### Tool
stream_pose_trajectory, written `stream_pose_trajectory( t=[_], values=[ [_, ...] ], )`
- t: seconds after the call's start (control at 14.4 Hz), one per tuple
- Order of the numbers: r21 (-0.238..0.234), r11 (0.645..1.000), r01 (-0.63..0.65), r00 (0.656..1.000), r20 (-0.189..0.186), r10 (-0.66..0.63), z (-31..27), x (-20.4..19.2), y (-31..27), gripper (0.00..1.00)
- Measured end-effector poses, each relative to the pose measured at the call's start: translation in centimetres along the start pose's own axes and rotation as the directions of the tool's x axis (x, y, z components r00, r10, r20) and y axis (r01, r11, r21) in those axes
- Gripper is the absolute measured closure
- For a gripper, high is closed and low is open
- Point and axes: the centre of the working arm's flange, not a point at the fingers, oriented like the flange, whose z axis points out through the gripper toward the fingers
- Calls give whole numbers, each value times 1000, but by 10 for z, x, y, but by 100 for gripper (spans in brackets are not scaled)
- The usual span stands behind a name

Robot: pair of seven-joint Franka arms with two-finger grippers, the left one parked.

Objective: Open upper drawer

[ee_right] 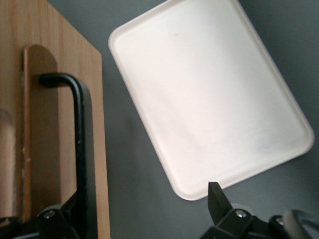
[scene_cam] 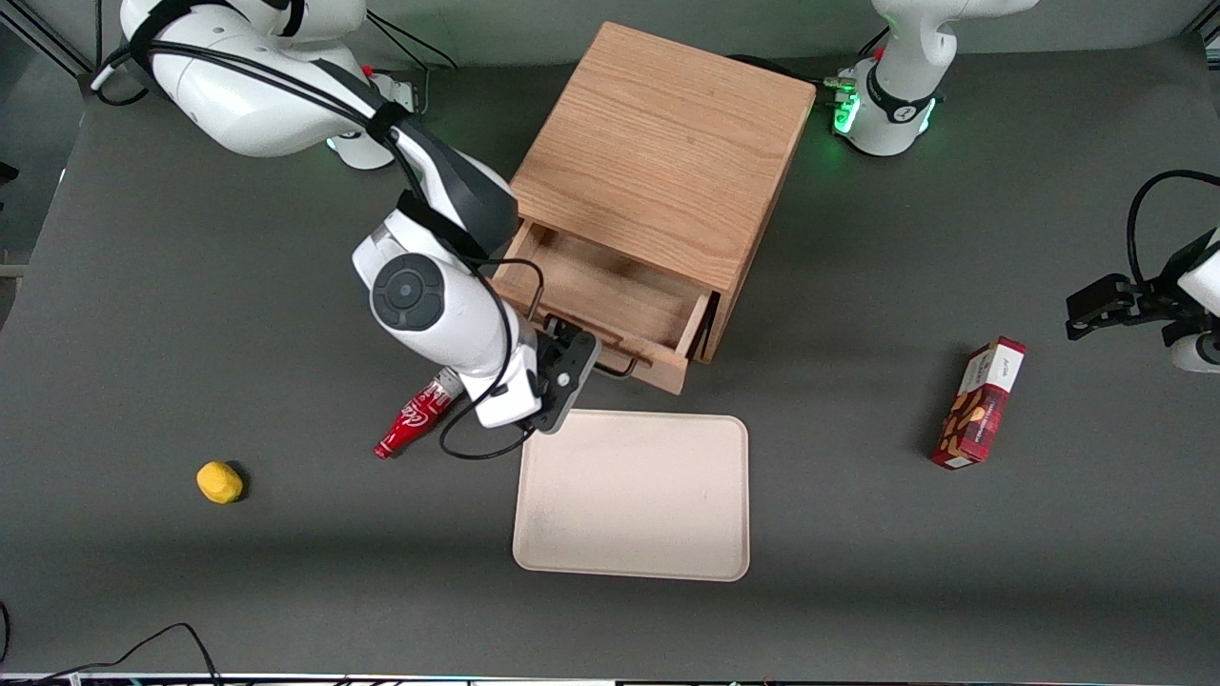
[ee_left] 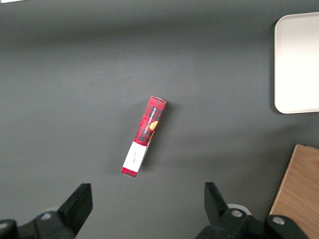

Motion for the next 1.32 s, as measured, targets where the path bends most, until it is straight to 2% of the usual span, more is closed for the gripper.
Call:
stream_pose_trajectory(
  t=[0.42,0.69,0.83,0.97,1.18,1.32],
  values=[
    [-79,997,7,1000,-18,-8,-13,-13,59,0],
    [-136,991,-5,997,-81,-6,-20,-12,82,0],
    [-143,990,-10,996,-90,-3,-22,-14,87,0],
    [-119,992,-33,994,-108,20,-21,-13,86,0],
    [-22,991,-130,978,-165,125,-22,-6,77,0],
    [34,980,-199,962,-183,201,-24,3,64,0]
  ],
)
